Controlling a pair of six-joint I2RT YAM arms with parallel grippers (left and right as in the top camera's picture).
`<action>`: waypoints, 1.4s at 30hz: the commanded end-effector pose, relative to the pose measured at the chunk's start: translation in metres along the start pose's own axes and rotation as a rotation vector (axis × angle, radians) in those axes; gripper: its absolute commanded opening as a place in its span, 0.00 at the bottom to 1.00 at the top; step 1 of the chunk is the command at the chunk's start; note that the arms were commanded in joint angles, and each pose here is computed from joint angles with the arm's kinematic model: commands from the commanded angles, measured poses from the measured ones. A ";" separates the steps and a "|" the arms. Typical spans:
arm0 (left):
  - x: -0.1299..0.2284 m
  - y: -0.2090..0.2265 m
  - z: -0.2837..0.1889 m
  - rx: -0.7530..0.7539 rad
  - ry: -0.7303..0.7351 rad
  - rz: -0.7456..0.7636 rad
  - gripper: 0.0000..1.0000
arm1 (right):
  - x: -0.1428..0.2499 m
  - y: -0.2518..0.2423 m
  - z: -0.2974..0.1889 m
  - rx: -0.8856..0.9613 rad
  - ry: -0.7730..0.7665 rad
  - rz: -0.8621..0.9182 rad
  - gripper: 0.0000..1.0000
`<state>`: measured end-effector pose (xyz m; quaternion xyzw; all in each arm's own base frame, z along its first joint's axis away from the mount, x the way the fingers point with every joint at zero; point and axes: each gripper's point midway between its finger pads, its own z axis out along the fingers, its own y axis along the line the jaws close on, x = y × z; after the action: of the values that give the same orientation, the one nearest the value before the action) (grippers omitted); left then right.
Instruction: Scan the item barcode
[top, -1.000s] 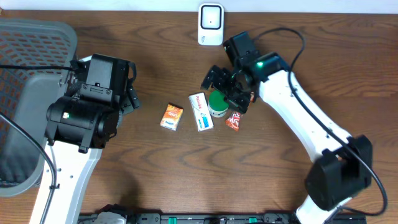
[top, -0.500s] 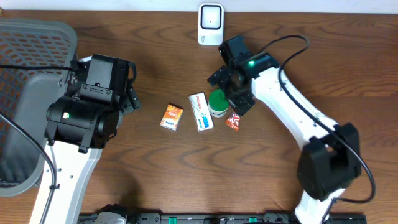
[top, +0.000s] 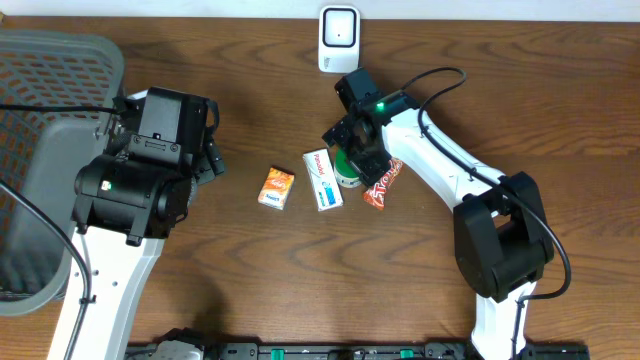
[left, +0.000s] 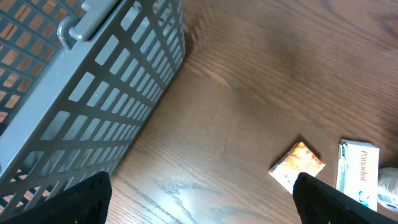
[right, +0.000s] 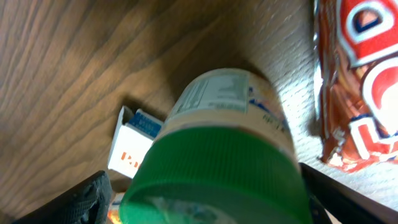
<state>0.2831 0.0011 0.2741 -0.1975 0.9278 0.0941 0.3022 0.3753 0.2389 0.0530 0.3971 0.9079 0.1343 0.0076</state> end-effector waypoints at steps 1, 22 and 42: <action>-0.001 0.005 0.001 -0.024 -0.004 0.014 0.94 | 0.004 0.003 0.001 0.000 0.000 -0.018 0.74; 0.001 0.006 0.001 -0.029 0.004 0.019 0.94 | -0.015 -0.009 -0.023 0.080 0.003 -0.850 0.76; -0.002 0.012 0.003 -0.042 0.001 -0.012 0.94 | -0.013 0.005 -0.079 0.229 -0.050 -0.897 0.99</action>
<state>0.2808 0.0088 0.2729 -0.2084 0.9267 0.1001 0.2963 0.3751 0.2064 0.1495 0.0011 0.9982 0.0370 0.0470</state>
